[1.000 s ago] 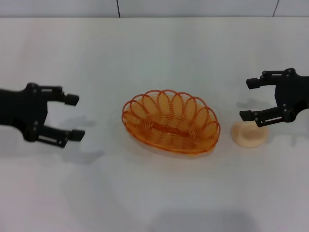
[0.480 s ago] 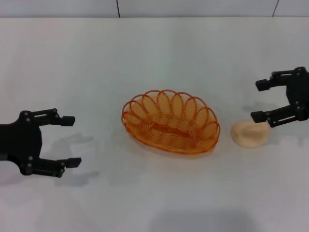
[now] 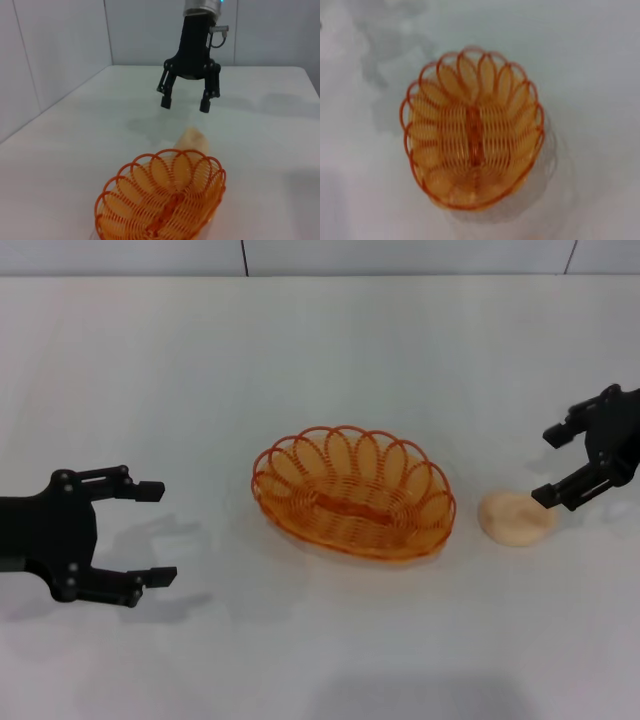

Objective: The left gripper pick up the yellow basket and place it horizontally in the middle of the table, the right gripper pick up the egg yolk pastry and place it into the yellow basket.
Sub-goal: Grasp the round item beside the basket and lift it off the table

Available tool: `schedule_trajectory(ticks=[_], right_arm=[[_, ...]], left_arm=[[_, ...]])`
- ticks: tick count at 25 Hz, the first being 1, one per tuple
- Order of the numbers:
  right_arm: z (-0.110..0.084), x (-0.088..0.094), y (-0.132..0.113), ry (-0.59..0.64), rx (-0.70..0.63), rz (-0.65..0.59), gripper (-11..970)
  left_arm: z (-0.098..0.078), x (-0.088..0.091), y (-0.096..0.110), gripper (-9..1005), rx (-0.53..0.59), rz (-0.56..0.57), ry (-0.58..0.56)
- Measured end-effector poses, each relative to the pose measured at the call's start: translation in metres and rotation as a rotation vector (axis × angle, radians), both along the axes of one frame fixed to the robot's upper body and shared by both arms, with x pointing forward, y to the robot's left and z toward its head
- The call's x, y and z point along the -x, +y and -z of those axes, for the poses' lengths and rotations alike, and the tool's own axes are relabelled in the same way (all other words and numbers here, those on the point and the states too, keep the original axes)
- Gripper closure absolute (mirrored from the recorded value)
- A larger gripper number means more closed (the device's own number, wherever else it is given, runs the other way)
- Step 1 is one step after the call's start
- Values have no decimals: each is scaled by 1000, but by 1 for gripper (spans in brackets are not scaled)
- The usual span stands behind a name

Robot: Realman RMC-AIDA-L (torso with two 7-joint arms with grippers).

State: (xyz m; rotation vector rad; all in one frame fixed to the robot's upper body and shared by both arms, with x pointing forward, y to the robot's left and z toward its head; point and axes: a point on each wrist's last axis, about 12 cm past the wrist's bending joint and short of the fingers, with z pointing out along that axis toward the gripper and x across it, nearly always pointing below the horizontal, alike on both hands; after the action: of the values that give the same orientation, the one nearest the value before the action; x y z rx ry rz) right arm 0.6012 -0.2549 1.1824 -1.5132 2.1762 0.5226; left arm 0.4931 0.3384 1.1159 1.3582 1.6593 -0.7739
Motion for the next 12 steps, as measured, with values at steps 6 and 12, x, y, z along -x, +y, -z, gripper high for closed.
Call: schedule_trajectory(ticks=[6,12], right_arm=[[4,-8,20,50,175,-19,90],[15,-13,33,71,230,-36,90]], left_arm=[[0,-2,-2,105,-4,2,5],[2,-3,-7,105,1,-1,5]])
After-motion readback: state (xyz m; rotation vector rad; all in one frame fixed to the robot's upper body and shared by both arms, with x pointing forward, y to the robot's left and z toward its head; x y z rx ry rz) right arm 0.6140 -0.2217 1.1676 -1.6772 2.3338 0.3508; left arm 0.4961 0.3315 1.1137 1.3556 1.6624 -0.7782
